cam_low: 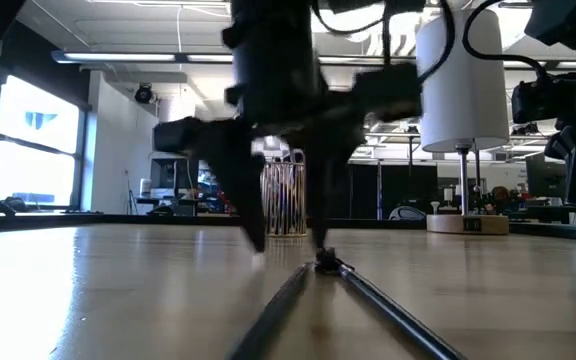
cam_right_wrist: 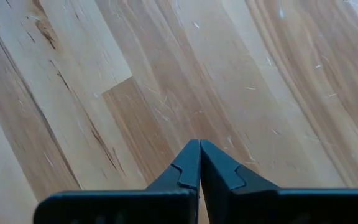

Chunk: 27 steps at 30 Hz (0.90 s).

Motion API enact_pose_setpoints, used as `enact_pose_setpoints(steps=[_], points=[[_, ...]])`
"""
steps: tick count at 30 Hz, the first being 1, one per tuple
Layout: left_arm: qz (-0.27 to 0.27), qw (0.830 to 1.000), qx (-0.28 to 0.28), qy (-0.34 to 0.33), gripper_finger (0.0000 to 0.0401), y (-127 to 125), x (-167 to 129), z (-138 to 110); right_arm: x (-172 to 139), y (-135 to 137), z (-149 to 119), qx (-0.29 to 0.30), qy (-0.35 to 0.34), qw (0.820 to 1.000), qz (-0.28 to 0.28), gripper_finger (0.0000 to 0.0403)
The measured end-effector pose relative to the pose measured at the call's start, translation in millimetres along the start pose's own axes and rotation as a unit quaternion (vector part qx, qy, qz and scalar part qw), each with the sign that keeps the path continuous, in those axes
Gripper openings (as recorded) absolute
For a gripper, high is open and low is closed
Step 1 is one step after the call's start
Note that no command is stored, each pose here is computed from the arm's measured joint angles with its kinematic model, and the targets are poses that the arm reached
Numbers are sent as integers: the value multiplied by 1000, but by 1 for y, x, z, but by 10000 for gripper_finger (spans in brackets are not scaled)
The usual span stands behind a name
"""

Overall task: Put items in baskets/containers
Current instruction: Put the black brow brush into the gold container

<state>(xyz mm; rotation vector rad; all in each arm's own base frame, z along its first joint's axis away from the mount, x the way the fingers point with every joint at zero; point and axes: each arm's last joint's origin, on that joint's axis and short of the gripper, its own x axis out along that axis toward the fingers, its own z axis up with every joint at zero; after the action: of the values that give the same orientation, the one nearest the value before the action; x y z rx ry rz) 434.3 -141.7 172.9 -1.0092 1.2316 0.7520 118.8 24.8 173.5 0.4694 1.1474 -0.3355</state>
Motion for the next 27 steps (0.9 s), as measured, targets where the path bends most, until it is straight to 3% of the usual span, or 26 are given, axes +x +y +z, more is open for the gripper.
enact_pose_setpoints(steps=[3,27], points=[[-29,999,3,19,193,-8,5,-3,0,0,0,0,-1,1000,1,6],[-25,999,-19,-4,193,-8,12,-5,0,1,1,-3,-7,1000,4,2]])
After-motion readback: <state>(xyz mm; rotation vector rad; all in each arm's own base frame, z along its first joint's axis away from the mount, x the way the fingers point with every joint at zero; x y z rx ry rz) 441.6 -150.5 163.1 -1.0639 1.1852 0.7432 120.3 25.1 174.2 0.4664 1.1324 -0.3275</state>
